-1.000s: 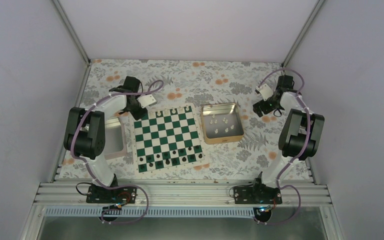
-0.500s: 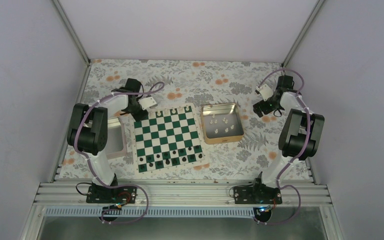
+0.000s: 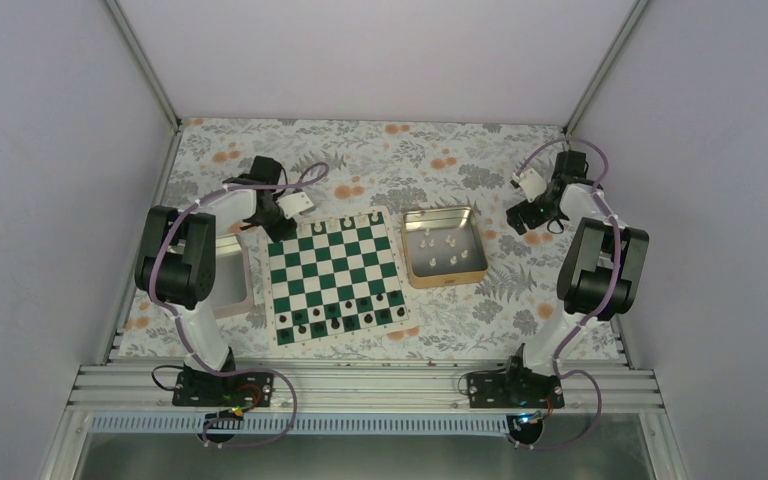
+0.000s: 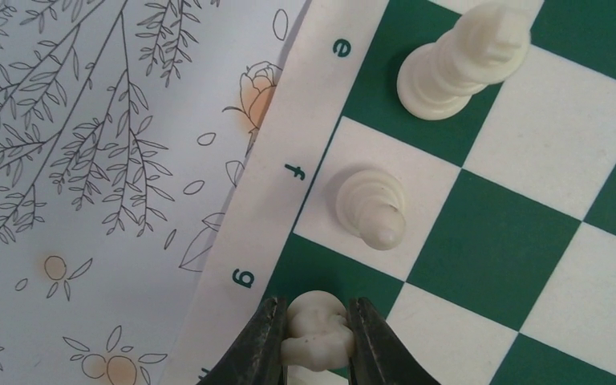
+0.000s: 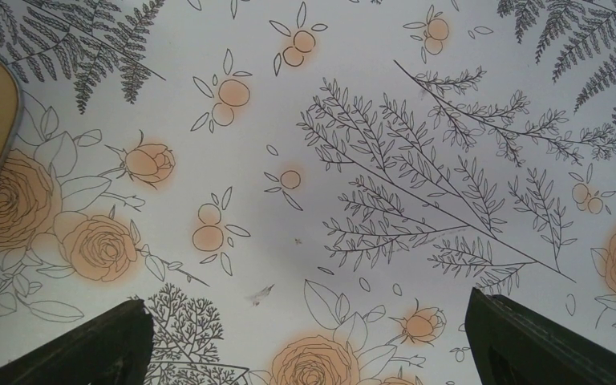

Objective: Set up the chess pieces on the board
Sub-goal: Place the chess piece on the chessboard.

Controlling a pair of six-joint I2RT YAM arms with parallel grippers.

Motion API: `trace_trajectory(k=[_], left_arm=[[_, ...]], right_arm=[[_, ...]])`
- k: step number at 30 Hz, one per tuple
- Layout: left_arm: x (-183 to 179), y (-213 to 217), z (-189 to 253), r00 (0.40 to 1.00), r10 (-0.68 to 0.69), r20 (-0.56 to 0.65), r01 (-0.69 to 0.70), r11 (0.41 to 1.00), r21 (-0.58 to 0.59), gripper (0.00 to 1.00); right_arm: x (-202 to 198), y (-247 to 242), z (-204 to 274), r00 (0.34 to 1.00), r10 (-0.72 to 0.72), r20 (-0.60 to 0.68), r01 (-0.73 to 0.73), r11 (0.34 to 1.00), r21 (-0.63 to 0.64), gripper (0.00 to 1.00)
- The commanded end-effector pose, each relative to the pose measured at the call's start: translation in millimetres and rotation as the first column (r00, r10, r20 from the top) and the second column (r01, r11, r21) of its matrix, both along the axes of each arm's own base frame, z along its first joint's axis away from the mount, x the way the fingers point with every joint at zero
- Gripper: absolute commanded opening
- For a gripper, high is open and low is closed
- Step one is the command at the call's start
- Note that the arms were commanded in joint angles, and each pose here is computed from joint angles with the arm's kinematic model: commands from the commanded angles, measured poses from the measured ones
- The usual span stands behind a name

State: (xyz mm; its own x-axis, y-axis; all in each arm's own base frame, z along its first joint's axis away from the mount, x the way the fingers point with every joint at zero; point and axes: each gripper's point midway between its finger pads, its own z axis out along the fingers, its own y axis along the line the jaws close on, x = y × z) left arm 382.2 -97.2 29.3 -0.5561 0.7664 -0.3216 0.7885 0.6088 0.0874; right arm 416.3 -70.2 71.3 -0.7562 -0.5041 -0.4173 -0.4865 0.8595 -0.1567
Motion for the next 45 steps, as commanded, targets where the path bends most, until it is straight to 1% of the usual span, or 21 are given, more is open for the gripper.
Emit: trace_trajectory(k=[1, 13, 16, 32, 37, 45], left_arm=[[7.4, -1.3, 0.6, 1.0, -0.001, 0.024, 0.002, 1.0, -0.018, 0.17], [1.7, -0.3, -6.2, 1.0, -0.002, -0.004, 0.001, 1.0, -0.014, 0.19], [1.2, -0.6, -7.3, 1.0, -0.004, -0.007, 0.004, 1.0, -0.014, 0.21], [-1.1, 1.4, -10.0, 1.0, -0.004, -0.023, 0.004, 1.0, -0.002, 0.25], [2.3, 3.7, -1.1, 1.0, -0.003, 0.0, 0.003, 1.0, 0.011, 0.26], [8.8, -0.3, 31.3, 0.999, -0.02, 0.028, 0.02, 1.0, 0.0, 0.34]], right_arm=[[1.8, -2.1, 0.6, 1.0, 0.001, 0.002, -0.001, 1.0, -0.007, 1.0], [1.1, -1.5, 1.9, 1.0, 0.004, 0.005, -0.004, 1.0, -0.006, 1.0], [0.4, -1.9, 1.6, 1.0, 0.003, 0.003, -0.003, 1.0, -0.007, 1.0], [-0.6, -1.5, 0.4, 1.0, 0.008, 0.0, -0.008, 1.0, -0.006, 1.0], [-0.9, -1.0, 1.0, 1.0, 0.011, 0.001, -0.01, 1.0, -0.004, 1.0], [-1.4, -0.8, 2.1, 1.0, 0.014, 0.003, -0.014, 1.0, -0.003, 1.0]])
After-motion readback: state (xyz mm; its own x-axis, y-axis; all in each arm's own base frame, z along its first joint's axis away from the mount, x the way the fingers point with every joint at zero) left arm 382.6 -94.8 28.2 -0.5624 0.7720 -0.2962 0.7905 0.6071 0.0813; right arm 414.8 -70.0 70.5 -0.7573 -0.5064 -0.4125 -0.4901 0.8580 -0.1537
